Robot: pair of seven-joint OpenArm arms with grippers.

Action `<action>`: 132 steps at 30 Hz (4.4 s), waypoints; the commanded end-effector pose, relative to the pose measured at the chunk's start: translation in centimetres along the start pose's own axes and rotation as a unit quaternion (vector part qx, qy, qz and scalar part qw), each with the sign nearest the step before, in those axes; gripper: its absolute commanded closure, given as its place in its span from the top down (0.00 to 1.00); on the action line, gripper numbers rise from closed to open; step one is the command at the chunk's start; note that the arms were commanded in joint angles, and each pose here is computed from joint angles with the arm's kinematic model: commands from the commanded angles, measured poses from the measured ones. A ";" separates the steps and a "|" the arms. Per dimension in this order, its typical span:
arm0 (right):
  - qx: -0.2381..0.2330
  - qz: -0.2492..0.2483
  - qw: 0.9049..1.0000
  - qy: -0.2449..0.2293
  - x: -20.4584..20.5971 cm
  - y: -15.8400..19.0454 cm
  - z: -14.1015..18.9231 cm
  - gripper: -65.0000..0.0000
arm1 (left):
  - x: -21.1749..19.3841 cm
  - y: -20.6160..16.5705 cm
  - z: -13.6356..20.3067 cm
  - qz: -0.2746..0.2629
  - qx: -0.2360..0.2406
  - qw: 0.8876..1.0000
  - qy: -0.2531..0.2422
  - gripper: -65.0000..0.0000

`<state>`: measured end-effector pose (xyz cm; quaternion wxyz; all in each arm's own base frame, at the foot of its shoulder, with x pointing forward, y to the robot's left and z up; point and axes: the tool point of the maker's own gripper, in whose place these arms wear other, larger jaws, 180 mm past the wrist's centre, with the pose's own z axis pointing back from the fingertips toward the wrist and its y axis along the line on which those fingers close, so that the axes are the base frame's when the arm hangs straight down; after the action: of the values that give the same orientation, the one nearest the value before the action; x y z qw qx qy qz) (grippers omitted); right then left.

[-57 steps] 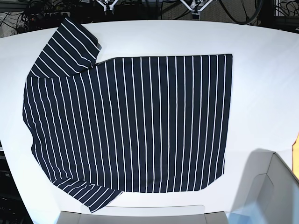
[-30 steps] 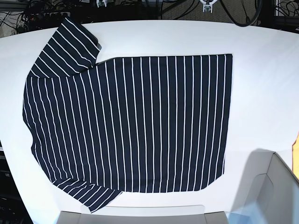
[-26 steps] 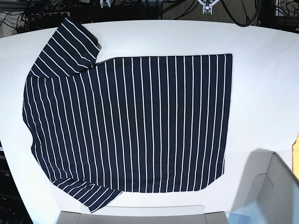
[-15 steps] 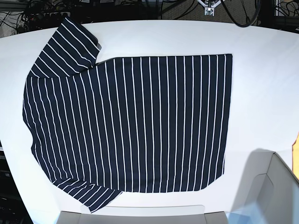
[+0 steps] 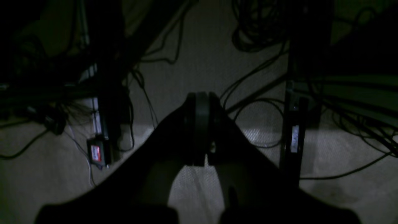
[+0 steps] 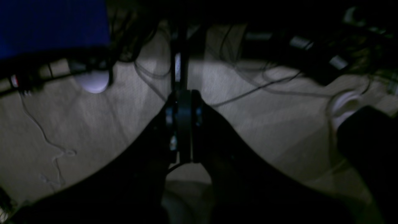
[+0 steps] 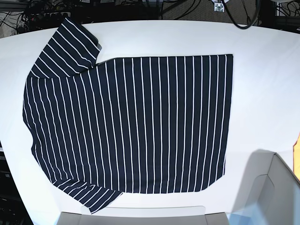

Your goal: Fold the T-shirt properly

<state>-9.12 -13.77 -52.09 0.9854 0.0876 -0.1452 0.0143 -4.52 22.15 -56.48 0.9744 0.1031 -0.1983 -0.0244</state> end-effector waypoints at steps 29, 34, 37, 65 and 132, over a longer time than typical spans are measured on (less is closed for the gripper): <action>-0.064 0.056 0.956 -0.281 26.8 -3.3 10.8 0.00 | 23.5 9.7 15.4 -0.012 0.117 0.938 -0.325 0.00; -0.064 0.009 0.948 -0.312 30.4 -3.6 10.7 0.00 | 27.8 8.5 16.3 -0.052 0.077 0.920 -0.381 0.00; -0.040 -0.044 0.949 -0.311 31.3 -4.2 10.8 0.00 | 28.5 6.2 15.8 -0.082 0.015 0.921 -0.381 0.00; -0.024 -0.181 0.957 -0.225 27.3 -15.0 13.5 0.13 | 32.7 -2.2 15.6 -0.154 -0.161 0.884 -0.410 0.20; 0.020 -0.228 0.955 -0.190 21.4 -19.8 6.3 0.27 | 39.7 3.9 18.3 -0.106 -0.174 0.859 -0.470 0.19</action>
<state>12.94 -34.62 -41.68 0.8841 0.1537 -0.3688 -0.2424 24.66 18.94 -25.38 0.7750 -0.0706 -0.5927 -0.2076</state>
